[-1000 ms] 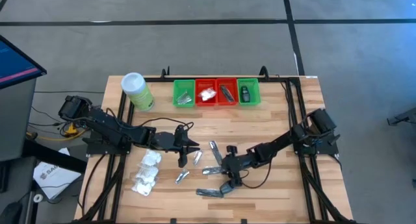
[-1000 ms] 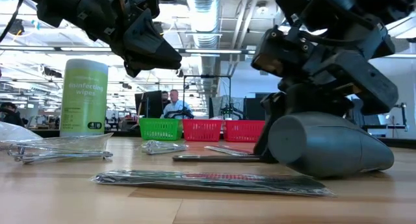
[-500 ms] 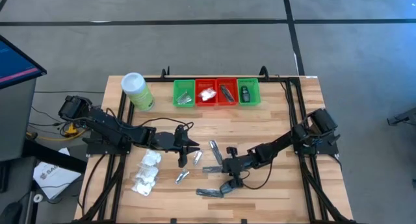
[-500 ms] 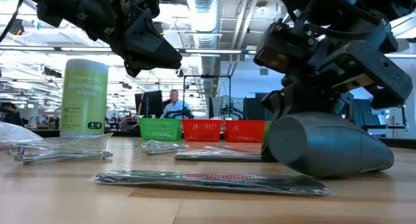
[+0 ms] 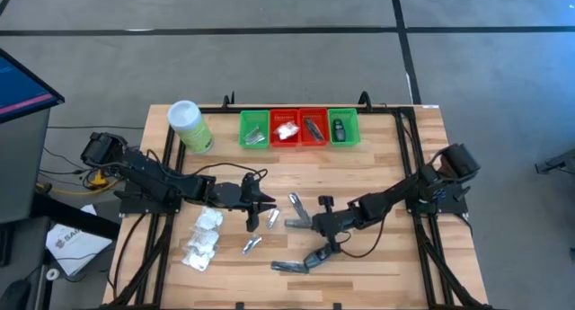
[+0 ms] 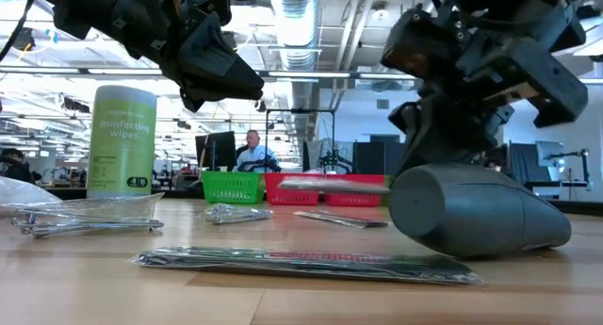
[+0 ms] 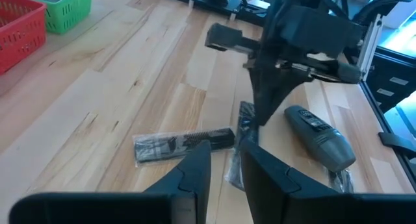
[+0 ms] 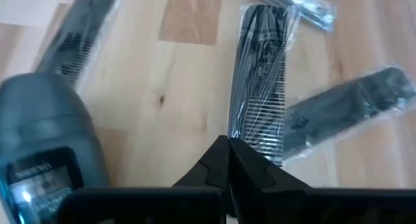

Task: Pick & Place Travel size toiletries
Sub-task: Put the black comb into the right red bin

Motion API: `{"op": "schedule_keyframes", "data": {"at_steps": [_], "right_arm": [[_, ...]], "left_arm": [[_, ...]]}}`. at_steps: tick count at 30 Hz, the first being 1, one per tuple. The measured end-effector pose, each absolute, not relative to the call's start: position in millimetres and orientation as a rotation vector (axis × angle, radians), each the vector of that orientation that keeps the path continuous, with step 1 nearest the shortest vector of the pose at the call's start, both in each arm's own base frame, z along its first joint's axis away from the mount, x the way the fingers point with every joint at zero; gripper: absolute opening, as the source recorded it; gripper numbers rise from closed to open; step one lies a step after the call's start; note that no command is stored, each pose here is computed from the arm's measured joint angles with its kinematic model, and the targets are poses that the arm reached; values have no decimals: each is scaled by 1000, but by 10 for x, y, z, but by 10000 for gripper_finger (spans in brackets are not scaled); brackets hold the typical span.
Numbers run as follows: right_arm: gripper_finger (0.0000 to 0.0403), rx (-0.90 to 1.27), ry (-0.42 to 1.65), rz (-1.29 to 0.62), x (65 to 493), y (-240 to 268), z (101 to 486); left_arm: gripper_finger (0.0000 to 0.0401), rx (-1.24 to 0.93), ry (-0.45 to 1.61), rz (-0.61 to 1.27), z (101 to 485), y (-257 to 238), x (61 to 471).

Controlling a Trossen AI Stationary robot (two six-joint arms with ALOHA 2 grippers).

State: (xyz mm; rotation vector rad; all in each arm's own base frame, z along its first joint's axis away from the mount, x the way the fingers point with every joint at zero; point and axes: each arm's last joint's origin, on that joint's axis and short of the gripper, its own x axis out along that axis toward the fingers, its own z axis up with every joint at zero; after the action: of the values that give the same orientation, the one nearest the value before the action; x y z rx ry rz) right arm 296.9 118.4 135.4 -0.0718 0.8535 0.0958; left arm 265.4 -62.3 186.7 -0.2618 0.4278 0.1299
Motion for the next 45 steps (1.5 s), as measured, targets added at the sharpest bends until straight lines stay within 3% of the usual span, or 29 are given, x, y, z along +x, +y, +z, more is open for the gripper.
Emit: {"op": "schedule_keyframes", "data": {"at_steps": [18,28,45], "right_arm": [[0,-29,830,-72,2887,915,1690],[0,71,742,-268,2905,419,1957],[0,208,692,-537,2923,-386,1991]], "left_arm": [[76,-262,426,130,1869,-622,2655],[76,-263,424,129,1870,-623,2655],[76,-266,413,127,1881,-624,2660]]}}
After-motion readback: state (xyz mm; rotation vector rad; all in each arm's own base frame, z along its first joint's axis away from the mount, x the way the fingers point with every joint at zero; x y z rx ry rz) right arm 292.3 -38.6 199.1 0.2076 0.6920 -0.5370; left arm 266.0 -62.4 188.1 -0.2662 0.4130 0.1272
